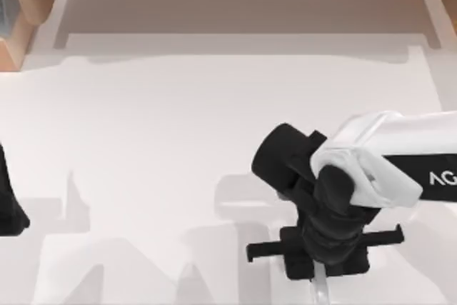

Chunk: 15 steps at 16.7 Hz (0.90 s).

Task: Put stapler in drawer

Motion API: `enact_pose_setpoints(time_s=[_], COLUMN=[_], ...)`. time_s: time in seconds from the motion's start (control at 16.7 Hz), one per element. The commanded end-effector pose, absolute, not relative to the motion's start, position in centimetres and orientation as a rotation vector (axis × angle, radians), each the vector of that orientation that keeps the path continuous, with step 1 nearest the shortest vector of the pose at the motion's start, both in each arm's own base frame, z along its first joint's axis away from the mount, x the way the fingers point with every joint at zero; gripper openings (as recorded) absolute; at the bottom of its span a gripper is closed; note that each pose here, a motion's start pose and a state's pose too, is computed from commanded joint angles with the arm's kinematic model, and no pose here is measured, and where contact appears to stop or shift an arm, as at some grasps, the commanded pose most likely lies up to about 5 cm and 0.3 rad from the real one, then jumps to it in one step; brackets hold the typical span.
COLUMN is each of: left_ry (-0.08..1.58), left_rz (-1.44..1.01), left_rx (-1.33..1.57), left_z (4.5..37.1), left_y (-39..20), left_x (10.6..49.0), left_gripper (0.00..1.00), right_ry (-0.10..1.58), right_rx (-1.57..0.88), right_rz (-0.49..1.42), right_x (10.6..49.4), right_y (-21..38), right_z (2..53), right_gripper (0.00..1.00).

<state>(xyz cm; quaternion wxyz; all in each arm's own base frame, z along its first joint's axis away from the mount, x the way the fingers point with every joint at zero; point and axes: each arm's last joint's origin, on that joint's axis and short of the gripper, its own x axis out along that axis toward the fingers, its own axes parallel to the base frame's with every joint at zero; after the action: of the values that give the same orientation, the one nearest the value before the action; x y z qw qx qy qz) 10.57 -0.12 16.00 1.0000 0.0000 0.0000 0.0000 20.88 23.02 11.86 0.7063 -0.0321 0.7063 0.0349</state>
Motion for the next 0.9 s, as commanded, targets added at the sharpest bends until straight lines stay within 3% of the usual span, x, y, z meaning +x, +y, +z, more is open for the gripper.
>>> enact_pose_setpoints(time_s=[0.9], left_ry=[0.0], left_rz=[0.0], left_rx=[0.0], left_z=[16.0], left_y=[-0.1], left_x=[10.6], left_gripper=[1.0], right_ry=[1.565], right_rx=[-0.067], right_rz=[0.075], right_x=[21.1], right_y=[23.0], right_z=[14.9], right_gripper=[0.0])
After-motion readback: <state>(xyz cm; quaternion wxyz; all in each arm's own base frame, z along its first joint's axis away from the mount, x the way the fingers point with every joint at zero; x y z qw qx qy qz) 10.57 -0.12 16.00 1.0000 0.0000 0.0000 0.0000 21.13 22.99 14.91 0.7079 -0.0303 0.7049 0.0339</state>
